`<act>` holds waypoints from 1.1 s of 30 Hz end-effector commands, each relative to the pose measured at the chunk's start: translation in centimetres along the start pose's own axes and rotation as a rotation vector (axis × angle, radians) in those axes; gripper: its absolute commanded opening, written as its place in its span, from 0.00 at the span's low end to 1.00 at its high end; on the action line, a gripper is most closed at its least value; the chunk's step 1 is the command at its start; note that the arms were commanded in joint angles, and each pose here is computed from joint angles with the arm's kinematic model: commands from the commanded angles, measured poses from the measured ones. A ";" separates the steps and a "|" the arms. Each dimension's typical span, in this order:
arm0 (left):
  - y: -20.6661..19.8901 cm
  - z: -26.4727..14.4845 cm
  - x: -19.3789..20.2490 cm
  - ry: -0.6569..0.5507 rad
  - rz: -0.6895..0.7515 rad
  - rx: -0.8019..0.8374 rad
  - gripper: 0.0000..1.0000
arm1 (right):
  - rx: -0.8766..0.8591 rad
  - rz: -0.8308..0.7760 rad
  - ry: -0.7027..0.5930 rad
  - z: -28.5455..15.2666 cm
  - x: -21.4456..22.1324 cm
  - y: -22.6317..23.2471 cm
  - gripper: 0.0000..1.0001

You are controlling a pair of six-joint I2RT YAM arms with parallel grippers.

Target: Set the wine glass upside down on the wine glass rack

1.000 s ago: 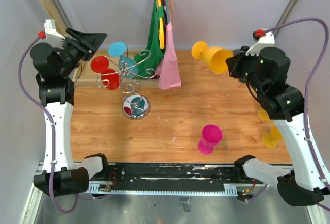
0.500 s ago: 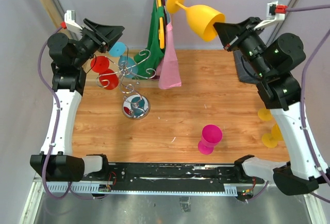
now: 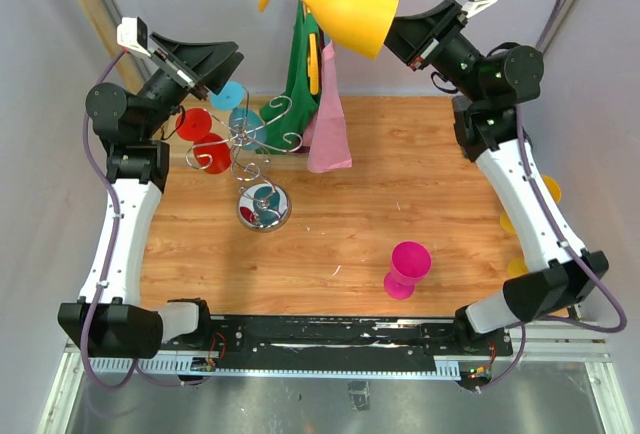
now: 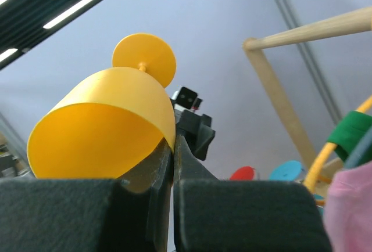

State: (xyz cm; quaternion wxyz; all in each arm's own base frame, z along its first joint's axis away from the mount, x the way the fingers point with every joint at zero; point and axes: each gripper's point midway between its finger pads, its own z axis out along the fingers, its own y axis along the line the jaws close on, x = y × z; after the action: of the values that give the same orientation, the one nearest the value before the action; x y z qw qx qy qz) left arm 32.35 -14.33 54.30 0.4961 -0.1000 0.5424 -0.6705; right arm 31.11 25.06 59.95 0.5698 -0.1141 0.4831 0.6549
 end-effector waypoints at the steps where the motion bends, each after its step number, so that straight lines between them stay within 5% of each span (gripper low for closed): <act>1: -4.3 -0.6 0.7 0.026 -0.038 0.146 0.63 | -0.305 0.077 0.020 -0.2 -1.0 5.8 0.01; 17: -12.6 -1.5 2.2 0.117 -0.268 0.500 0.62 | -0.533 0.201 0.105 0.3 0.7 5.7 0.01; 33: -15.8 -1.8 4.2 0.229 -0.351 0.591 0.57 | -0.561 0.263 0.185 1.6 4.7 4.5 0.01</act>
State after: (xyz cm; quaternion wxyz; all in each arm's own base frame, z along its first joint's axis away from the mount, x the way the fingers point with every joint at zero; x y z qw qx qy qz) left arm 22.79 -17.60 63.66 0.3237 -0.0022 0.3698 -0.8709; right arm 27.97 29.45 59.60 0.3819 -0.2330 0.3646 0.8167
